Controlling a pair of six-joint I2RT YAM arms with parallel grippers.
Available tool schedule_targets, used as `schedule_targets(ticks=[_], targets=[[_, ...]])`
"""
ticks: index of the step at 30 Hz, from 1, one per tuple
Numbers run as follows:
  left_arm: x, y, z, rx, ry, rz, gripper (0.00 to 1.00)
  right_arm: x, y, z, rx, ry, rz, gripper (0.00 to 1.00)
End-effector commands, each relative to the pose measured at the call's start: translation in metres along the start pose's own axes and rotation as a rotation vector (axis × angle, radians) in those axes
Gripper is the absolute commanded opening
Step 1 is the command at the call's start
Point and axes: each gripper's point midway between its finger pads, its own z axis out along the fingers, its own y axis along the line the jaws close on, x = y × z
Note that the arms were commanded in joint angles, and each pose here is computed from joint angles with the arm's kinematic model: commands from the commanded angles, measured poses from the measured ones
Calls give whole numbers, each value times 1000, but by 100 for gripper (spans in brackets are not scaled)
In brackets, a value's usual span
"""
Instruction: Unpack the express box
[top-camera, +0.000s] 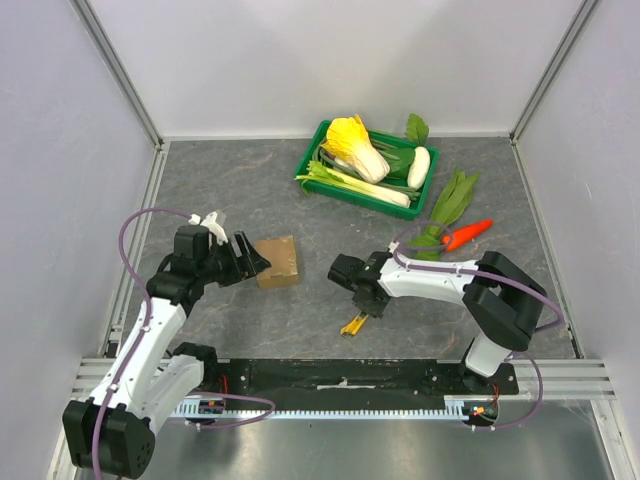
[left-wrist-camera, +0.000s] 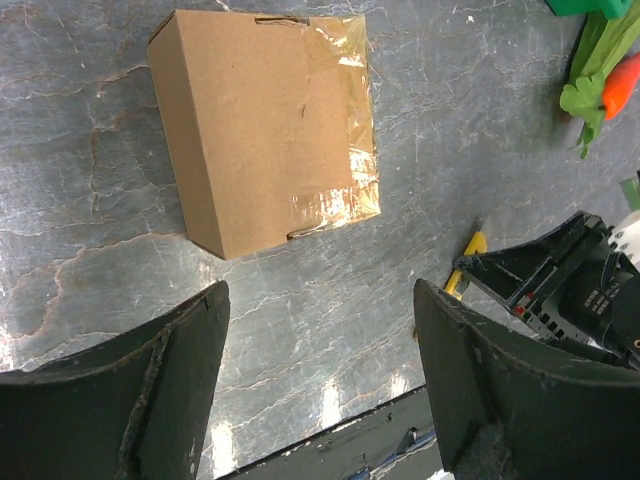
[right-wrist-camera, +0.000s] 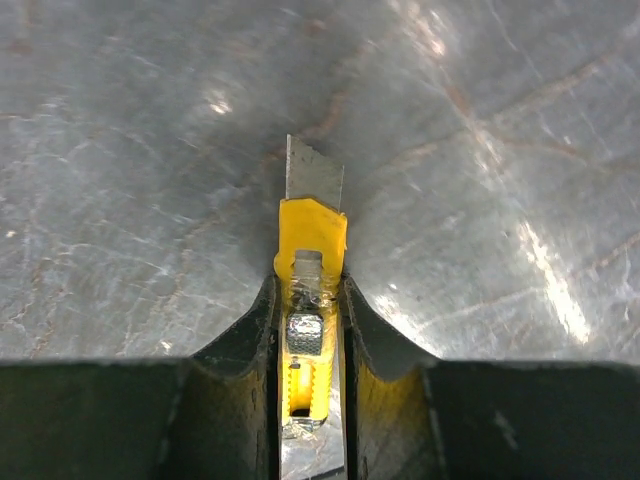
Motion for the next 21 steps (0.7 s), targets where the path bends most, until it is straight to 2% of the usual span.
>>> schedule_targets(ticks=[1, 12, 17, 21], targets=[[-4, -5, 0, 15, -2, -13, 80, -28, 26, 0, -69, -138, -204, 0], [9, -35, 6, 200, 97, -24, 80, -52, 81, -44, -344, -242, -474, 0], [6, -48, 12, 265, 129, -81, 80, -58, 113, -82, -530, -257, -565, 0], [-2, -65, 13, 330, 158, -84, 80, -54, 135, -110, -684, -268, -699, 0]])
